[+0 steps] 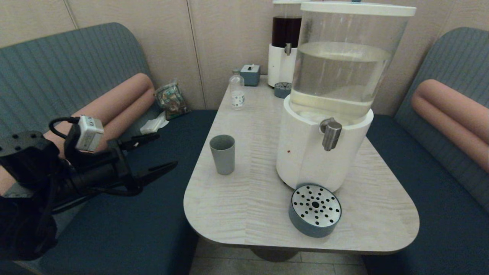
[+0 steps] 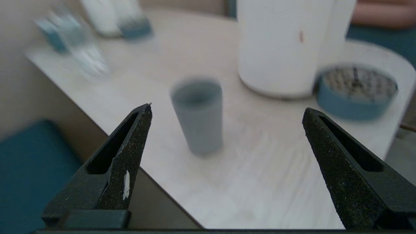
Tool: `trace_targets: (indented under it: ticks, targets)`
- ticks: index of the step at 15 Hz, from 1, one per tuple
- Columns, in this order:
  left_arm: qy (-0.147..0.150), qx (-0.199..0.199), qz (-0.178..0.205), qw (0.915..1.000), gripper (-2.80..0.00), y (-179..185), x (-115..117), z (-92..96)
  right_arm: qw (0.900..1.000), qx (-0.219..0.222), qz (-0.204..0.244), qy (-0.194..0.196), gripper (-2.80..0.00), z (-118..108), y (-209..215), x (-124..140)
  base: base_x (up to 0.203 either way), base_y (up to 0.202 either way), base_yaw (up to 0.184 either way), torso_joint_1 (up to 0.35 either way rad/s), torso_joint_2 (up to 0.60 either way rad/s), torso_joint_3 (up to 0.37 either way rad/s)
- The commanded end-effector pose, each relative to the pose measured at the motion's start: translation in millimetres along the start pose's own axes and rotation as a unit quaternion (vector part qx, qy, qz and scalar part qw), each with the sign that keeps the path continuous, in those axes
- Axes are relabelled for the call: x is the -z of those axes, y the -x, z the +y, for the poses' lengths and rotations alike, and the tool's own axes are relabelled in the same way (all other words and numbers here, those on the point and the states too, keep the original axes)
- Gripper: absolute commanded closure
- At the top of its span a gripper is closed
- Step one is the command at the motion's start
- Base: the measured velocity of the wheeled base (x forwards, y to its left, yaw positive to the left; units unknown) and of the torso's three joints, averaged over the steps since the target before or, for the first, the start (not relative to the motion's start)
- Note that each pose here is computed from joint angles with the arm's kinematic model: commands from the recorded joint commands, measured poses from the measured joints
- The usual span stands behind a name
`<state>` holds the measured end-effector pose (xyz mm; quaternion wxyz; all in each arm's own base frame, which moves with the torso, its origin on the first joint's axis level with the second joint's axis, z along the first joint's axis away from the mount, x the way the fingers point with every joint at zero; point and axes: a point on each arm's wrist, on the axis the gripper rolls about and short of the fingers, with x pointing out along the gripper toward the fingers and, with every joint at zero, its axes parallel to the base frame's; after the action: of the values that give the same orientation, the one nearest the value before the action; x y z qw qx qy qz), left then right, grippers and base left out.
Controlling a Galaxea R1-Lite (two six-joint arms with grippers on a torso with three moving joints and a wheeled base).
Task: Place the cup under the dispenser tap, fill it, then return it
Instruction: Pick up the cup
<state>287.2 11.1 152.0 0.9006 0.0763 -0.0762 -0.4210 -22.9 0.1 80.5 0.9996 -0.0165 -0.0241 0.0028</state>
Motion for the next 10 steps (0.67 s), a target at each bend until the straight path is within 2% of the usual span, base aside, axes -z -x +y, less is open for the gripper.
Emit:
trace_targets:
  ticks: [1,4,5,10]
  targets:
    - [0.047,0.016,0.031,0.9983,-2.8,-7.3,42.5,8.6,1.0,0.0,0.008,0.0,0.0,0.2,-1.0,5.2,0.0,0.0,0.0,0.0,0.0,0.0]
    - [0.072,0.077,0.038,0.9937,-2.8,-28.4,62.1,-4.8,1.0,0.0,0.008,0.0,0.0,0.2,-1.0,5.1,0.0,0.0,0.0,0.0,0.0,0.0]
    - [0.075,0.085,0.039,0.9928,-2.8,-36.3,69.1,-3.0,1.0,-0.001,0.008,0.0,0.0,0.2,-1.0,5.2,0.0,0.0,0.0,0.0,0.0,0.0]
    - [0.062,0.089,0.026,0.9938,-2.8,-69.9,97.9,26.3,1.0,-0.001,0.008,0.0,0.0,0.2,-1.0,5.2,0.0,0.0,0.0,0.0,0.0,0.0]
